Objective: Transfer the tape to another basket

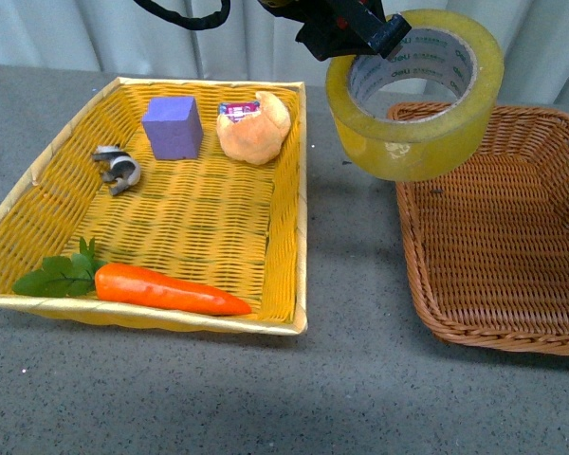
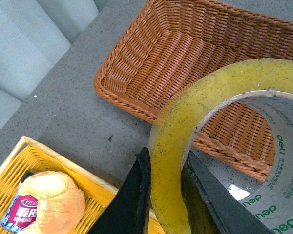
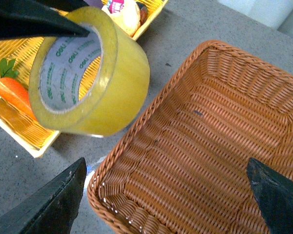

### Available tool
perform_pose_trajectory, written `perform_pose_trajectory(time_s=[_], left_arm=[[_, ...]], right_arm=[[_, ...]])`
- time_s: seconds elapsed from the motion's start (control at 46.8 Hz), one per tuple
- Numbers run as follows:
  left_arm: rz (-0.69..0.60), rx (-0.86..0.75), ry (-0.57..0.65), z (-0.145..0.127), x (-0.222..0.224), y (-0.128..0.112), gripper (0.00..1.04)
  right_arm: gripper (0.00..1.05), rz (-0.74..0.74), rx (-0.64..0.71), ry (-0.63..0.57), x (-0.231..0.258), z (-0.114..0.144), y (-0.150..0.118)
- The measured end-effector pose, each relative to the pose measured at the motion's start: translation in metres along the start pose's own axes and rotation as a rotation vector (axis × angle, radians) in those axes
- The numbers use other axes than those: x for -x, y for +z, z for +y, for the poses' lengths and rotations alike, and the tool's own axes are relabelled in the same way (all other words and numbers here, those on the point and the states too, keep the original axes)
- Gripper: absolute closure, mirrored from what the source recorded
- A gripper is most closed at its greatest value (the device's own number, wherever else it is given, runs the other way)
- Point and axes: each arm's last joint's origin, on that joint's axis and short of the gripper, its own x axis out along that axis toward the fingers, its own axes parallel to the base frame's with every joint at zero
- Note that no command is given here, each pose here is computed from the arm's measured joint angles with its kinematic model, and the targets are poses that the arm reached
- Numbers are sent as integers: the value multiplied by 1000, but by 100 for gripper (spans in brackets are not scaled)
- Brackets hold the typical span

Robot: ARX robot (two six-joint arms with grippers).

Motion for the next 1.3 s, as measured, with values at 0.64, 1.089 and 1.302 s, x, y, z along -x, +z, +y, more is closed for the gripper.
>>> perform_pose_trajectory(time_s=[0.64, 1.089, 1.302], left_arm=[[1, 1, 3, 1, 0, -1, 90], [0, 3, -1, 0, 0, 0, 90], [100, 19, 103, -5, 0, 12, 90]], right_arm=[[9, 138, -55, -9, -100, 24, 39], [63, 156, -212, -27, -102, 23, 37], [84, 174, -219, -52, -106, 24, 35]])
